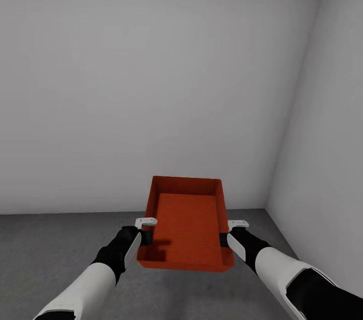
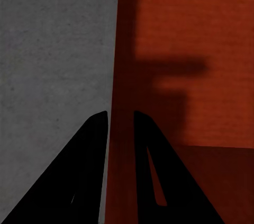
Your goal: Move the two storage containers from the living room to the garage. In the garage, place one container on the floor and stack the other container on top of it (either order is fine).
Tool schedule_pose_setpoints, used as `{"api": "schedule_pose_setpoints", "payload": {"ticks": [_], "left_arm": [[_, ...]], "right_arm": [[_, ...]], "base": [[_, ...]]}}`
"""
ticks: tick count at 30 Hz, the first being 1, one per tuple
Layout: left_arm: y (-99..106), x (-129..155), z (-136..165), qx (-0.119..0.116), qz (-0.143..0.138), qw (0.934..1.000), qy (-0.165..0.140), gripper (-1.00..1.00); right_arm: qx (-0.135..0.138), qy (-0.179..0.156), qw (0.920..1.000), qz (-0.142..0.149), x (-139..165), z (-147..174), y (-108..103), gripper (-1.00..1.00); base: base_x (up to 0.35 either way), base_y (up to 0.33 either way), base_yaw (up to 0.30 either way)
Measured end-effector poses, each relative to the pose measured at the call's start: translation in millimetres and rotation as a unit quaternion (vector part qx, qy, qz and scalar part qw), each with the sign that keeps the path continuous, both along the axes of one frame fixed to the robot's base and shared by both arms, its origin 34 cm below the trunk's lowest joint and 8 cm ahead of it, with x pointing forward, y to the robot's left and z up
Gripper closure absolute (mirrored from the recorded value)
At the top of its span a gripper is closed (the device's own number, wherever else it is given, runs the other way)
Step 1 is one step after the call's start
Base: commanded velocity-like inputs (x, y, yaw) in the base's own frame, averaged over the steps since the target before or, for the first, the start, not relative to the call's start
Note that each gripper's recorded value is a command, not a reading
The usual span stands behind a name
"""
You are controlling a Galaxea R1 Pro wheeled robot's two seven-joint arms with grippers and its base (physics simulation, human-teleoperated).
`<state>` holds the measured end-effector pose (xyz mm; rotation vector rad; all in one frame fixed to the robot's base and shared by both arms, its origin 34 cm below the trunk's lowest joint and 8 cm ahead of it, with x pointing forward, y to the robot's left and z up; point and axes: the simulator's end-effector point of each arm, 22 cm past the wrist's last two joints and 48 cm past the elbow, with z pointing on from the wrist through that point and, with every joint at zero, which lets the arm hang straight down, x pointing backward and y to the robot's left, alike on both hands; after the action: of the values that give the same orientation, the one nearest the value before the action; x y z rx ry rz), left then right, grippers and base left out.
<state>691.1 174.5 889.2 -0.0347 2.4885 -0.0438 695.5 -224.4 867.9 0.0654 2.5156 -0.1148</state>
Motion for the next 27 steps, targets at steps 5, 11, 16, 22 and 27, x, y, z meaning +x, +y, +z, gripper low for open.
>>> {"api": "schedule_pose_setpoints", "payload": {"ticks": [5, 11, 16, 22, 27], "left_arm": [[0.1, 1.9, -3.7, 0.0, 0.0, 1.0, 0.0, 1.0], [0.1, 4.1, -8.4, 0.0, 0.0, 1.0, 0.0, 1.0], [0.1, 5.8, -13.0, 0.0, 0.0, 1.0, 0.001, 1.0], [0.1, 7.0, -22.7, 0.0, 0.0, 1.0, 0.004, 1.0], [0.1, 7.8, -31.7, 0.0, 0.0, 1.0, 0.008, 1.0]], "right_arm": [[0.0, 0.0, 1.0, 0.0, 1.9, -3.6, 0.1, 1.0], [0.0, 0.0, 1.0, 0.0, 4.1, -8.2, 0.1, 1.0], [0.0, 0.001, 1.0, 0.0, 5.8, -12.8, 0.1, 1.0], [0.0, 0.005, 1.0, 0.0, 6.9, -22.5, 0.1, 1.0], [0.0, 0.008, 1.0, 0.0, 7.5, -31.6, 0.1, 1.0]], "base": [[0.0, 0.0, 0.0], [0.0, 0.0, 0.0], [0.0, 0.0, 0.0], [0.0, 0.0, 0.0], [0.0, 0.0, 0.0]]}}
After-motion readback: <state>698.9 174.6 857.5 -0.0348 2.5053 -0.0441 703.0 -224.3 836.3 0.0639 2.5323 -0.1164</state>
